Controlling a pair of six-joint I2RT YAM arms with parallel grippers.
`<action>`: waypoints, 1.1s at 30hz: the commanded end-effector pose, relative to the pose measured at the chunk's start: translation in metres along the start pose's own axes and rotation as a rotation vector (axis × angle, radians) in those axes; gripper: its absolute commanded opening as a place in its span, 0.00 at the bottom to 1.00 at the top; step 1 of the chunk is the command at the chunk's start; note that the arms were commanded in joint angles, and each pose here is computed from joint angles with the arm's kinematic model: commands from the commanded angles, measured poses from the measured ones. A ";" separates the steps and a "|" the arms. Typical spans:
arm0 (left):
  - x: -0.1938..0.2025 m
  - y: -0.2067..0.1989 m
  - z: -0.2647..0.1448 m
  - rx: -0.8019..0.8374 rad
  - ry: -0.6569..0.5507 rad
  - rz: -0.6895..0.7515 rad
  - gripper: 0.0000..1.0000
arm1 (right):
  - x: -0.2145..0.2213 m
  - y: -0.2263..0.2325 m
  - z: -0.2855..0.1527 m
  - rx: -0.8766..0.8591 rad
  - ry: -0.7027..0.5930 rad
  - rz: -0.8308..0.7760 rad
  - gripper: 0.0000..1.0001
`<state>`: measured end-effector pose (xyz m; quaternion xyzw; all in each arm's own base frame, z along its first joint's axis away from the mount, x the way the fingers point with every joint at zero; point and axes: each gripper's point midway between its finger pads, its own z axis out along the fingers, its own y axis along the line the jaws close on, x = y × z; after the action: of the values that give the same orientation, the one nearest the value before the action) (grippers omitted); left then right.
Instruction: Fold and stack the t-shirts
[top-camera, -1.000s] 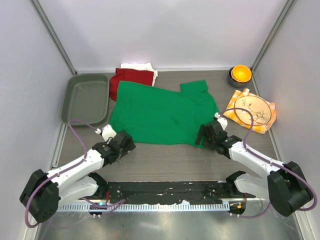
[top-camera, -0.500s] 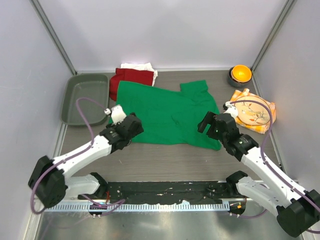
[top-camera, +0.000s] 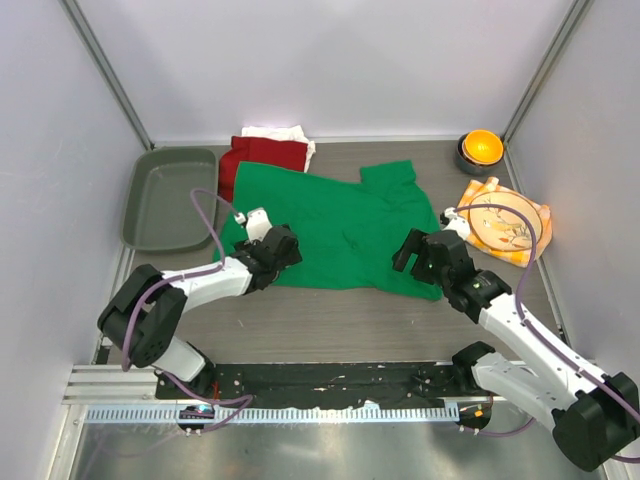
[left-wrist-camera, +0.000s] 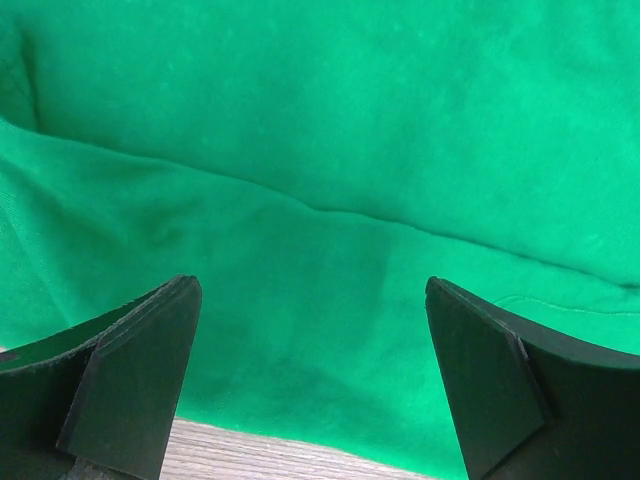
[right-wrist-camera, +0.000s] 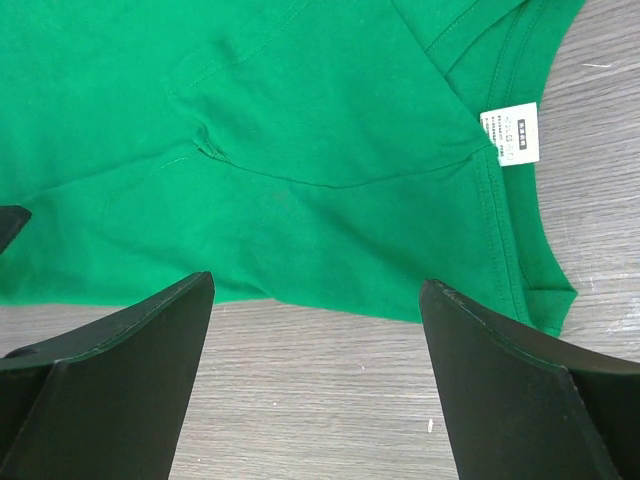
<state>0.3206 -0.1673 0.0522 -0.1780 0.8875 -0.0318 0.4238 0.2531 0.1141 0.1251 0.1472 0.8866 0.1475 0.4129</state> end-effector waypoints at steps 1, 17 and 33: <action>0.019 -0.005 0.006 0.063 0.043 -0.039 1.00 | -0.013 0.010 -0.007 -0.044 -0.043 -0.016 0.90; 0.138 0.020 -0.040 0.039 0.183 0.022 1.00 | -0.020 0.007 -0.020 -0.013 -0.030 -0.052 0.90; 0.211 0.050 -0.123 -0.023 0.178 0.129 1.00 | -0.022 0.007 -0.033 -0.016 -0.009 -0.073 0.90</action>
<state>0.1688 -0.2712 0.0255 -0.1417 0.8611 -0.1322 0.4701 0.2390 0.1060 0.1440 0.1254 0.8954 0.1330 0.4061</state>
